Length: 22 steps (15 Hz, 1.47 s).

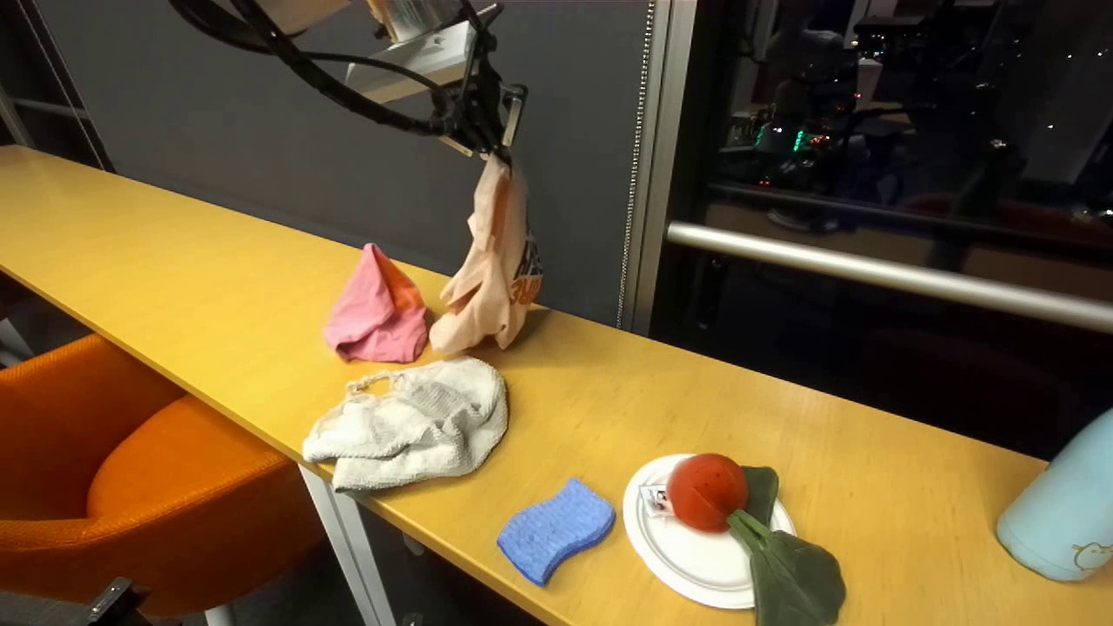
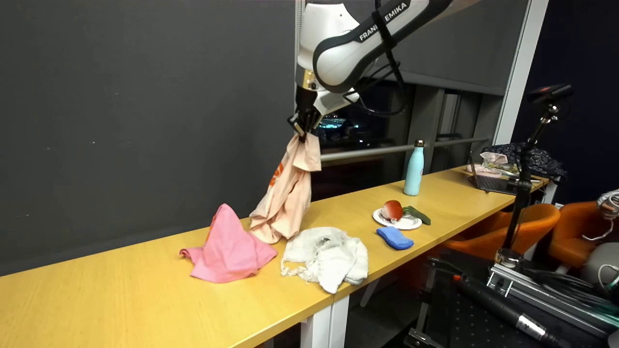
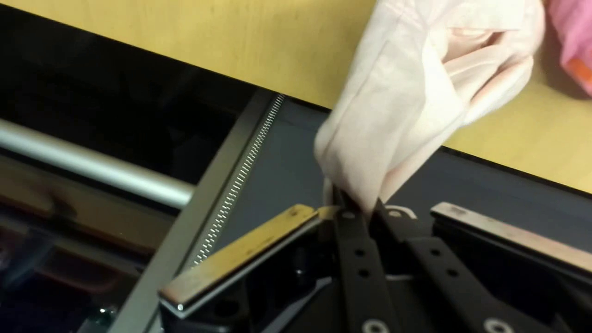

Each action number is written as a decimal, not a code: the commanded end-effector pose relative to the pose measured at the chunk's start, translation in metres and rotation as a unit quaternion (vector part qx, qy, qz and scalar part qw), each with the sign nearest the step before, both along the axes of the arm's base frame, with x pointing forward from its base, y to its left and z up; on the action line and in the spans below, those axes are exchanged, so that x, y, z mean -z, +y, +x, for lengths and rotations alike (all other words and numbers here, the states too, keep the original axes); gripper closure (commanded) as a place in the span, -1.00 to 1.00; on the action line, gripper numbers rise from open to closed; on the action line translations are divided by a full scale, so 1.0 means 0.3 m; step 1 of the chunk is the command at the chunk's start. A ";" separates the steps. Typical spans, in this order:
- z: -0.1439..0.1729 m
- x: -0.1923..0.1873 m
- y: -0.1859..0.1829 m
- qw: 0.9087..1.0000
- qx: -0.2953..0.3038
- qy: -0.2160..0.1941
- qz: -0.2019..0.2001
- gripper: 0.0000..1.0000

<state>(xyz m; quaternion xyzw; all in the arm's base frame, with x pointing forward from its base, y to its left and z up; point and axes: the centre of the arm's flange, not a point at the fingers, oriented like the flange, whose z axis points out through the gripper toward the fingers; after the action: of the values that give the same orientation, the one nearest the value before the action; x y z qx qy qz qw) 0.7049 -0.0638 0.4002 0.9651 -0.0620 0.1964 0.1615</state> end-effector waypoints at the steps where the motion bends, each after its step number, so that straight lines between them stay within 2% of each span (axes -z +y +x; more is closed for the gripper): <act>1: -0.141 0.035 -0.131 0.999 0.041 0.022 -0.020 0.98; 3: -0.187 0.085 -0.204 0.997 0.063 0.034 -0.024 0.98; 4: -0.208 0.120 -0.234 0.996 0.070 0.040 -0.024 0.49; 6: -0.246 0.164 -0.262 0.995 0.086 0.052 -0.021 0.25; 9: -0.268 0.211 -0.278 0.993 0.099 0.065 -0.017 -0.20; 14: -0.231 0.198 -0.180 0.994 0.089 0.065 -0.001 -0.90; 15: -0.221 0.212 -0.153 0.995 0.080 0.067 0.002 -0.99; 19: -0.188 0.259 0.073 0.993 0.037 0.087 0.065 -1.00; 22: -0.256 0.305 0.185 0.987 0.043 0.120 0.101 -1.00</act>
<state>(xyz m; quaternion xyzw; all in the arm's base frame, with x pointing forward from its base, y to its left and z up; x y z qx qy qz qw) 0.6469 -0.0289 0.3133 0.9847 -0.1004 0.0975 0.1039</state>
